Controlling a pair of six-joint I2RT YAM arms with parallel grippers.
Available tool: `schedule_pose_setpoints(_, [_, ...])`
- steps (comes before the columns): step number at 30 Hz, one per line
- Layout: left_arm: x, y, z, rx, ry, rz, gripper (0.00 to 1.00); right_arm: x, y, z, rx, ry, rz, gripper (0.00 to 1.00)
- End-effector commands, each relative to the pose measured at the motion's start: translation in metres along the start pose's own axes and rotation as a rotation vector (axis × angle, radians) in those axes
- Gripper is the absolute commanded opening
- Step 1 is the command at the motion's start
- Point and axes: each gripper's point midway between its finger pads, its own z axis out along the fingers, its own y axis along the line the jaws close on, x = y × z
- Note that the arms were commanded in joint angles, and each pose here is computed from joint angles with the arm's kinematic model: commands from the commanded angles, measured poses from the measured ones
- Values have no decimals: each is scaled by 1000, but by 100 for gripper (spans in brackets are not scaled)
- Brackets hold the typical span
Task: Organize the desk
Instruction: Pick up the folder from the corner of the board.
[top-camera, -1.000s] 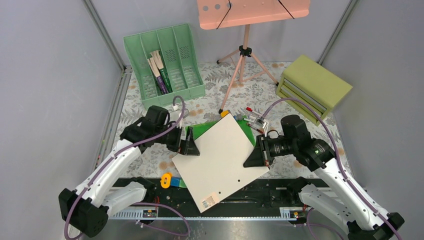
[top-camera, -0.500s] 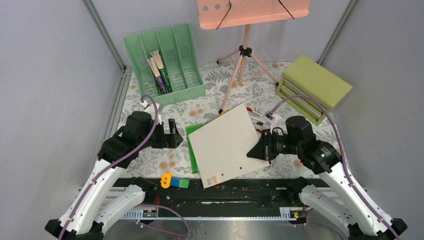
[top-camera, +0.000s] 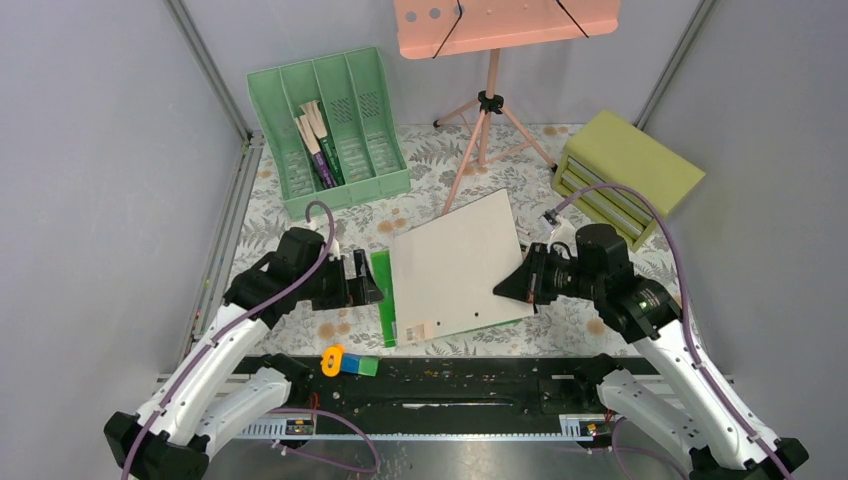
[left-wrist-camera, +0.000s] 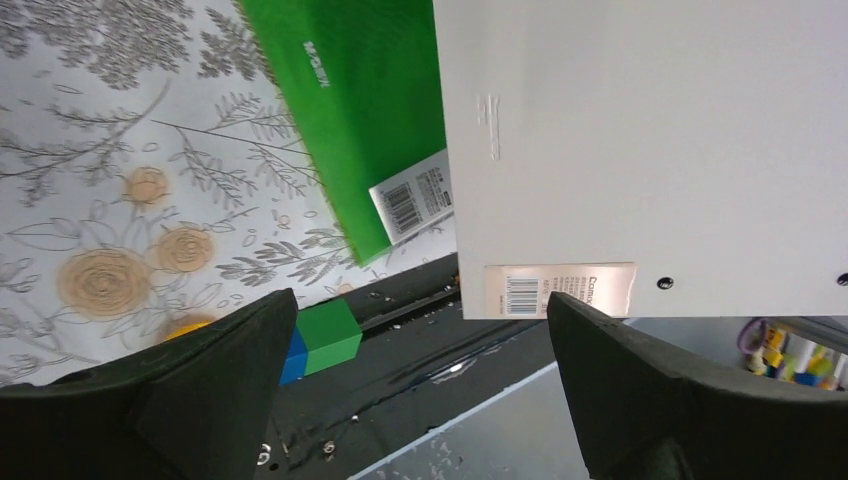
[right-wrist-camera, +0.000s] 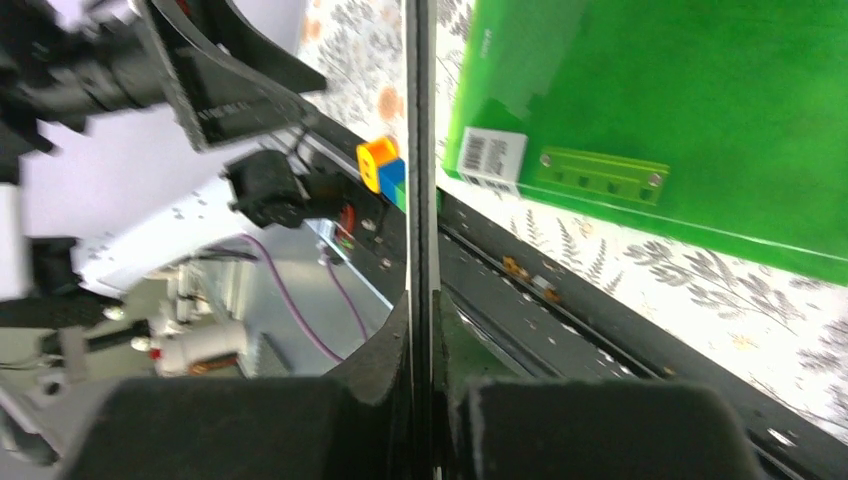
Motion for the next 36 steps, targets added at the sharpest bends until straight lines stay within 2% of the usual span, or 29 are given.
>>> schedule_pose_setpoints(1, [-4, -26, 7, 136, 8, -38, 99, -31, 36, -2, -229, -76, 82, 0])
schedule_pose_setpoints(7, [-1, -25, 12, 158, 5, -55, 99, -39, 26, -4, -311, -76, 187, 0])
schedule_pose_setpoints(14, [0, -30, 5, 255, -18, -95, 99, -36, 29, -12, -353, -112, 160, 0])
schedule_pose_setpoints(21, [-8, -44, 1, 438, -46, -186, 99, -42, 46, -15, -497, -122, 174, 0])
schedule_pose_setpoints(26, [-21, -72, -21, 607, -92, -144, 97, -39, 44, -12, -506, -103, 173, 0])
schedule_pose_setpoints(29, [-27, -91, -40, 706, -115, -90, 92, -39, 38, -8, -484, -105, 175, 0])
schedule_pose_setpoints(36, [-32, -114, -78, 796, -165, 4, 69, -37, 27, 1, -444, -100, 177, 0])
